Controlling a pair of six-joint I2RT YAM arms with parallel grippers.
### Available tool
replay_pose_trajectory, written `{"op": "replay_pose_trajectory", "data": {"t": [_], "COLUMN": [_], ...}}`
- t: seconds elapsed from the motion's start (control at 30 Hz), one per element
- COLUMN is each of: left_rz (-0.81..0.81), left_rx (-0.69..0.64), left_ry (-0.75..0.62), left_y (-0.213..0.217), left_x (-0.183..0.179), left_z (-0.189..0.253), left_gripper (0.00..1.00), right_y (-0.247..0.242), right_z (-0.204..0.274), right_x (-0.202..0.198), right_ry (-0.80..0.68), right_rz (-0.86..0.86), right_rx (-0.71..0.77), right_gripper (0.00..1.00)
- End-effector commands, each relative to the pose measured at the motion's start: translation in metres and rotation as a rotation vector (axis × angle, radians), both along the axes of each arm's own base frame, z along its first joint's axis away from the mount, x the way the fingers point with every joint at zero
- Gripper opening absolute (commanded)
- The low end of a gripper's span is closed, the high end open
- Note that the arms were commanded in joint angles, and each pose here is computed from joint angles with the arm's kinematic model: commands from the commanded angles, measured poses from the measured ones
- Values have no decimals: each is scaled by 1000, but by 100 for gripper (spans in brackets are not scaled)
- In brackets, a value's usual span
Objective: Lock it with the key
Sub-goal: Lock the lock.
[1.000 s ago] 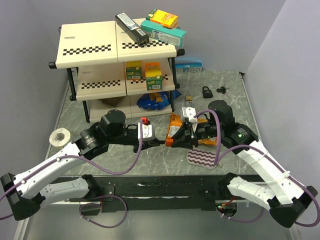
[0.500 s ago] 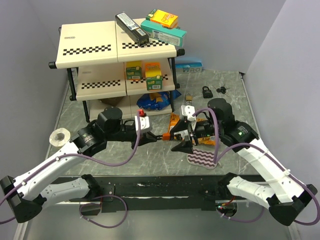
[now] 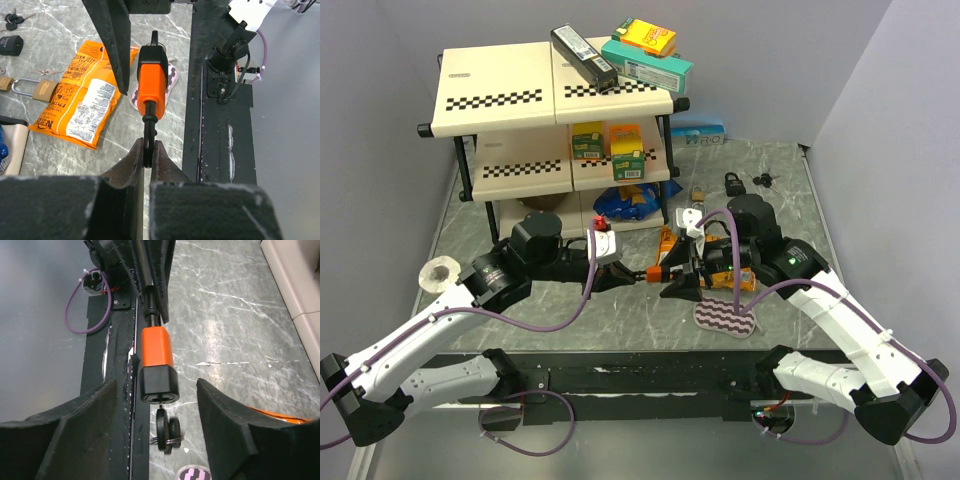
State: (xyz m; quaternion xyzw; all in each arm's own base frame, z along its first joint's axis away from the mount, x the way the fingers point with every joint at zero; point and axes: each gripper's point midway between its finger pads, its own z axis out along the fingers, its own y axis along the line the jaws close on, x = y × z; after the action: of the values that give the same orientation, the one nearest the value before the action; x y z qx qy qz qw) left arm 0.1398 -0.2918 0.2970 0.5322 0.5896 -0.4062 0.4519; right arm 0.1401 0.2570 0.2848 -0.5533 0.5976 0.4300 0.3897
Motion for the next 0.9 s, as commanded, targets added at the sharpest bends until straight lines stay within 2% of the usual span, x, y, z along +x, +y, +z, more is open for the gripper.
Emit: {"op": "replay_pose_trajectory", "data": {"t": [0.0,0.07,0.1,0.17,0.2,0.27,0.3,0.37,0.7,0.87], "left_rz": [-29,-31,-35,-34,-35,-39,-39,-44,-62,-83], "left_rx": [-107,-119,-124,-134,-132,-131,-134,-138,-171,-189], "left_ry": [-63,-57,-56,-49,-48,-42,-38,-23,19,16], "left_y": [-2,-3,-4,-5,-5,-6,-6,-7,-25,-34], "left_x": [-6,-6,-7,-7,-7,-7,-8,-9,-5,-6], "left_z": [43,46,47,48,47,47,47,45,43,40], "left_gripper": [1,1,1,1,1,1,1,1,1,1], "right_y": [10,12,13,14,15,16,17,19,31,36], "right_z": [25,23,23,24,24,26,28,31,41,48], "right_x": [1,2,1,1,1,0,-1,-2,-6,-11], "right_ry": [-57,-58,-58,-61,-68,-75,-82,-90,-138,-109], "right_rz": [27,33,37,42,47,53,59,70,106,126], "right_rx": [69,71,73,75,75,76,78,86,136,168], "right_gripper": [62,55,45,36,25,15,8,0,0,0]}}
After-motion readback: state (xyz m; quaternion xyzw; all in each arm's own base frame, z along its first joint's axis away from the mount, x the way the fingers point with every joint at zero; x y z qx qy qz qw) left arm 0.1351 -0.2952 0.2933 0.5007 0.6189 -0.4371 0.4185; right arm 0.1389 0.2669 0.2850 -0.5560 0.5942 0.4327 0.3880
